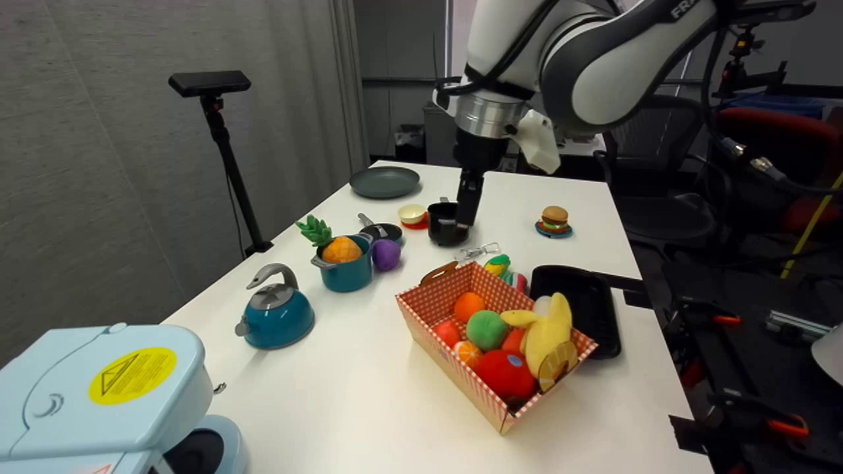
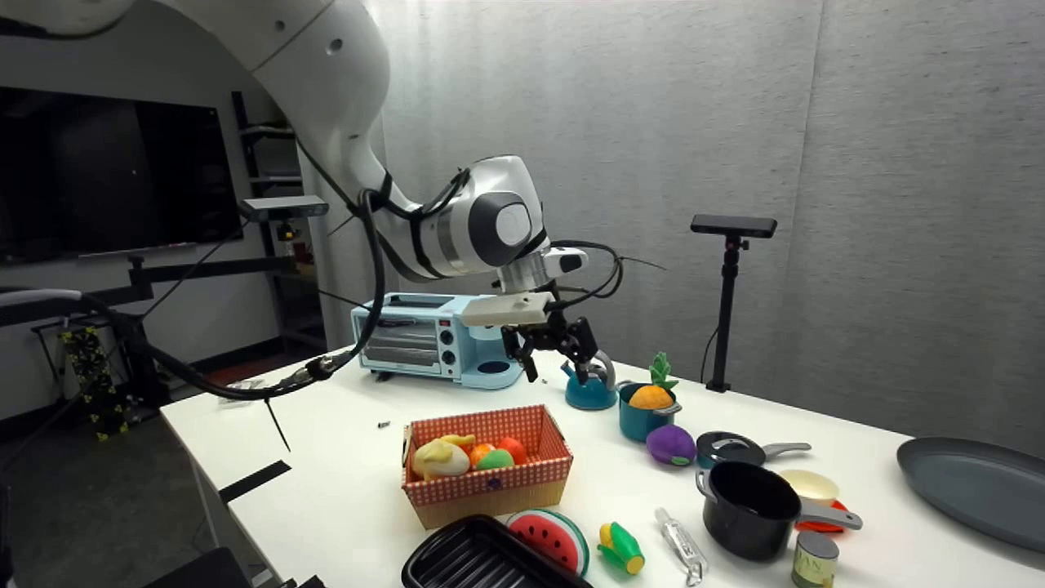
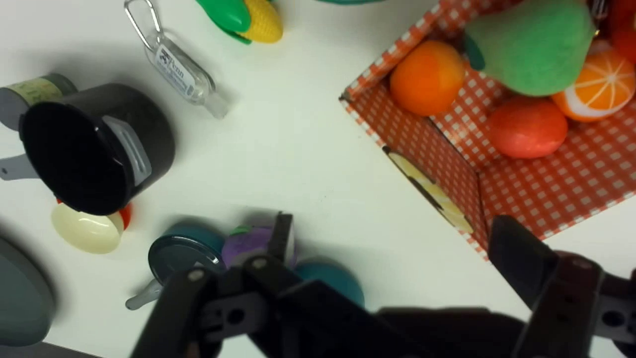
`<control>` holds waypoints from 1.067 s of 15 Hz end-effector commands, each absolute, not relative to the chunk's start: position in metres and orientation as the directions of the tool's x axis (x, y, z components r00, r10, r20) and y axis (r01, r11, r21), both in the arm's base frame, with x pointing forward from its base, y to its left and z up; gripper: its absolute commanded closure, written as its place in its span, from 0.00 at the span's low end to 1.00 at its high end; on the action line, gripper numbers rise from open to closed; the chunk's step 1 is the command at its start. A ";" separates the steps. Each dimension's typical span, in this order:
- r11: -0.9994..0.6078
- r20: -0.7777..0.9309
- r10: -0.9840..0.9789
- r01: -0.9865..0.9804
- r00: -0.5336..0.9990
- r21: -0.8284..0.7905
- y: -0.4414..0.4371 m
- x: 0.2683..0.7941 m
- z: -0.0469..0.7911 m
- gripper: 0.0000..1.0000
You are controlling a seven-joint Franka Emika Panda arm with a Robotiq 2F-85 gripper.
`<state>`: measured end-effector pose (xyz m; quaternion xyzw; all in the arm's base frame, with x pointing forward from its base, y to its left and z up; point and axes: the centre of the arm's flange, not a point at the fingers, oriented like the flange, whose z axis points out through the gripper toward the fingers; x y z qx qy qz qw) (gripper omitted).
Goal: Take the pineapple plushie from the black pot and put it in the blue pot
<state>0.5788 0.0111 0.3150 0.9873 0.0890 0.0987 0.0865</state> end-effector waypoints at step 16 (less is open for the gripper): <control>-0.938 0.124 0.300 0.269 0.946 0.220 0.039 0.460 0.335 0.00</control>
